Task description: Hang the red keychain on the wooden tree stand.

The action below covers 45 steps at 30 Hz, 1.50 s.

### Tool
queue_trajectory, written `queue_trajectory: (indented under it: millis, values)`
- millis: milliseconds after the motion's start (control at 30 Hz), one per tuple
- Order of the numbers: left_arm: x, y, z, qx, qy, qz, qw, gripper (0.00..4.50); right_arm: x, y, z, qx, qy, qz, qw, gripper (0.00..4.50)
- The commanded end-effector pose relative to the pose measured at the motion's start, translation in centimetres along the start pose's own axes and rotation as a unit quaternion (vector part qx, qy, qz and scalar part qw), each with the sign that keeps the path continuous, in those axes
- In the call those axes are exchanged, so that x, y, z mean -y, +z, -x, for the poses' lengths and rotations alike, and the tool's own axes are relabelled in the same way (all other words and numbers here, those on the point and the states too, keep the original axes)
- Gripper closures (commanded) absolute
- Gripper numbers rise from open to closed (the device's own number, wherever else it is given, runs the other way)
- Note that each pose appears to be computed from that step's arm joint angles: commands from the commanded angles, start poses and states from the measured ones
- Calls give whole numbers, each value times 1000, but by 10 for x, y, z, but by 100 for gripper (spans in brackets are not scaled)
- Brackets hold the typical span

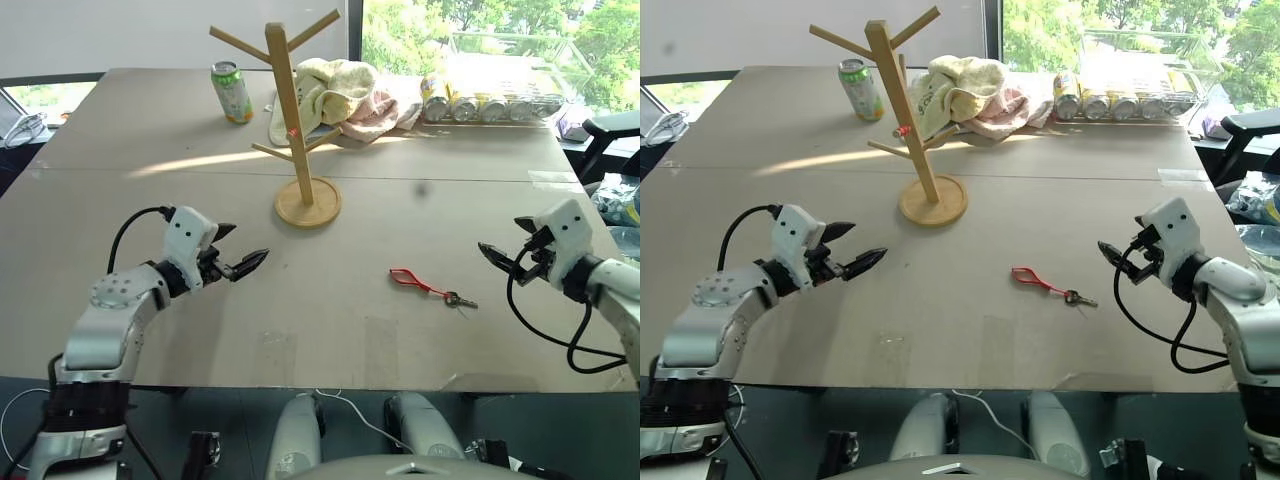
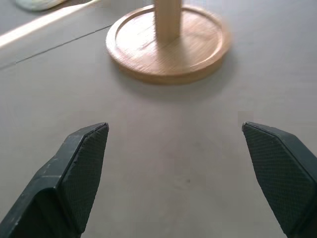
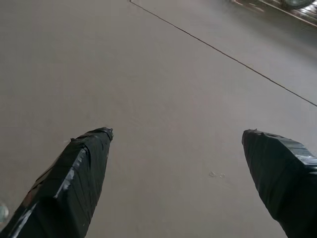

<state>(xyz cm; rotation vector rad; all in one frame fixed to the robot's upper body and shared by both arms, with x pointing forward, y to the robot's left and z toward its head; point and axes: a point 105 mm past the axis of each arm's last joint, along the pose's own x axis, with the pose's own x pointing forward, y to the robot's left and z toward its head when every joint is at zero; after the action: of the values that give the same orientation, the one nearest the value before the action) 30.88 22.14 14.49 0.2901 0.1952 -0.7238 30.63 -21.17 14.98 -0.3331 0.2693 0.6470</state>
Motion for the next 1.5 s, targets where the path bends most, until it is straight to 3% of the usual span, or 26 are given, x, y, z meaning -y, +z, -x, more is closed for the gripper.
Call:
queue_trajectory:
  millis: [33, 200, 367, 633, 1267, 1500]
  values:
    - [35, 34, 0, 19, -117, -27, 993, 5, -33, 22, 1, -1, 114, 17, 993, 0]
    - [76, 68, 4, 28, -245, -63, 967, 5, -65, 33, -7, -13, 189, 26, 982, 0]
    - [91, 82, 6, 38, -285, -88, 954, 5, -84, 30, -12, -21, 208, 29, 977, 0]
    - [111, 77, 8, 19, -334, -143, 931, 5, -97, 11, -27, -53, 200, 59, 977, 0]
    - [113, 73, 7, 17, -332, -161, 929, 5, -85, -14, -42, -80, 160, 77, 981, 0]
    - [113, 75, 7, 19, -333, -163, 928, 0, -87, -15, -47, -75, 161, 81, 981, 324]
